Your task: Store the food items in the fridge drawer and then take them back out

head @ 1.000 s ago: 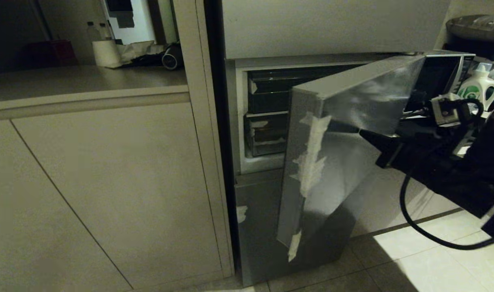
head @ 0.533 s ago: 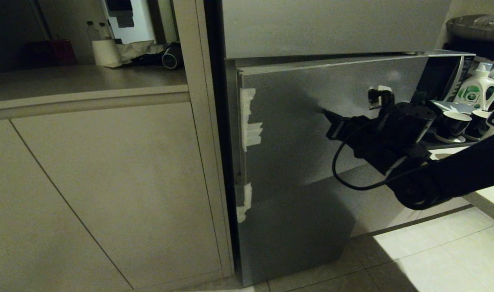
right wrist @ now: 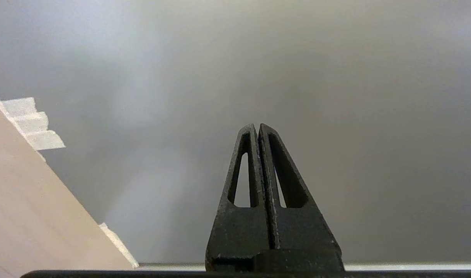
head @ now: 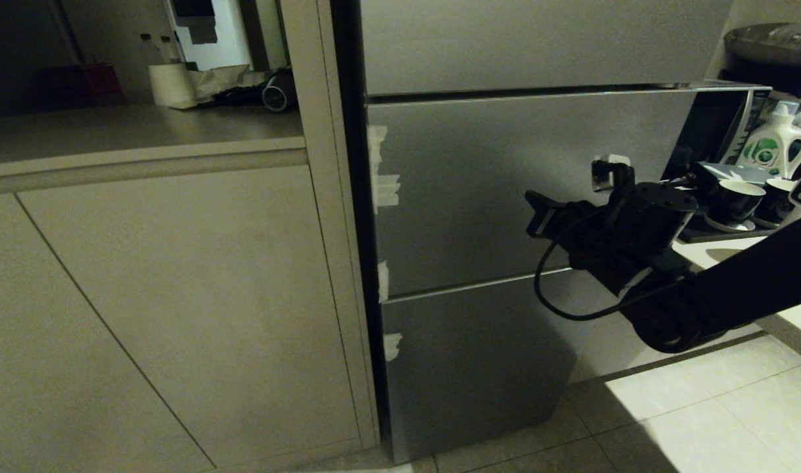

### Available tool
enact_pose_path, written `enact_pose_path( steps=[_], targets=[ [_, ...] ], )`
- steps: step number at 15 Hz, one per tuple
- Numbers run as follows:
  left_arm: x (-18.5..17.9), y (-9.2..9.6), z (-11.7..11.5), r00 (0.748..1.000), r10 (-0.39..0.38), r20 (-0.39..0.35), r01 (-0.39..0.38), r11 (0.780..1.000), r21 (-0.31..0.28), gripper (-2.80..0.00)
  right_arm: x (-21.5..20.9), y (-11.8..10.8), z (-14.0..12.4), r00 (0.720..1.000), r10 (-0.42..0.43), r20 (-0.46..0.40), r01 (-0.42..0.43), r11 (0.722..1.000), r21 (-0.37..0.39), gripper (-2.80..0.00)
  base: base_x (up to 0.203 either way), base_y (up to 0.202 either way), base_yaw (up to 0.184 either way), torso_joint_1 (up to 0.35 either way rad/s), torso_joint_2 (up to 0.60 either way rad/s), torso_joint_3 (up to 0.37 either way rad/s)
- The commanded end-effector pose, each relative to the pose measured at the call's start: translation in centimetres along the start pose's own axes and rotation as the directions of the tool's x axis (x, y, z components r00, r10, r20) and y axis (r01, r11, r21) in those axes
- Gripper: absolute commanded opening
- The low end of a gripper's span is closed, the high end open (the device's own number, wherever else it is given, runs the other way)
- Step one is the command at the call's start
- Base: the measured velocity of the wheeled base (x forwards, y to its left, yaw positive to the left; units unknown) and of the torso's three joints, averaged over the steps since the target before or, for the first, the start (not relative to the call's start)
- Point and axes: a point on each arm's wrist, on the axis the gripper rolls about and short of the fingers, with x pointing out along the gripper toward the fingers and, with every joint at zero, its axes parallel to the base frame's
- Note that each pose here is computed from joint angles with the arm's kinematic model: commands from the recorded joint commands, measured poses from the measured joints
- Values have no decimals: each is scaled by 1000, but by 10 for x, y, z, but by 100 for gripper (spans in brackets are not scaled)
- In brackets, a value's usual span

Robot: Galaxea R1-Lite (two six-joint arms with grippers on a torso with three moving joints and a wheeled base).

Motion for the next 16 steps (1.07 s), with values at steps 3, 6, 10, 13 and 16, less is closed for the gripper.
enact_pose_path(
  steps=[3,6,10,13,16],
  targets=[
    [0,0,0,1000,0,-2,0,1000,0,-280,-66,12,46,1000,-21,12,21,999,-39,-280,0,0,0,0,0,0],
    [0,0,0,1000,0,-2,0,1000,0,-280,-143,13,81,992,-128,20,129,984,-119,-280,0,0,0,0,0,0],
    [0,0,0,1000,0,-2,0,1000,0,-280,-244,10,104,897,-432,90,442,881,-168,-280,0,0,0,0,0,0],
    [0,0,0,1000,0,-2,0,1000,0,-280,-313,13,95,795,-588,150,606,776,-175,-280,0,0,0,0,0,0],
    [0,0,0,1000,0,-2,0,1000,0,-280,-363,15,55,857,-516,-12,494,828,-265,-280,0,0,0,0,0,0]
  ],
)
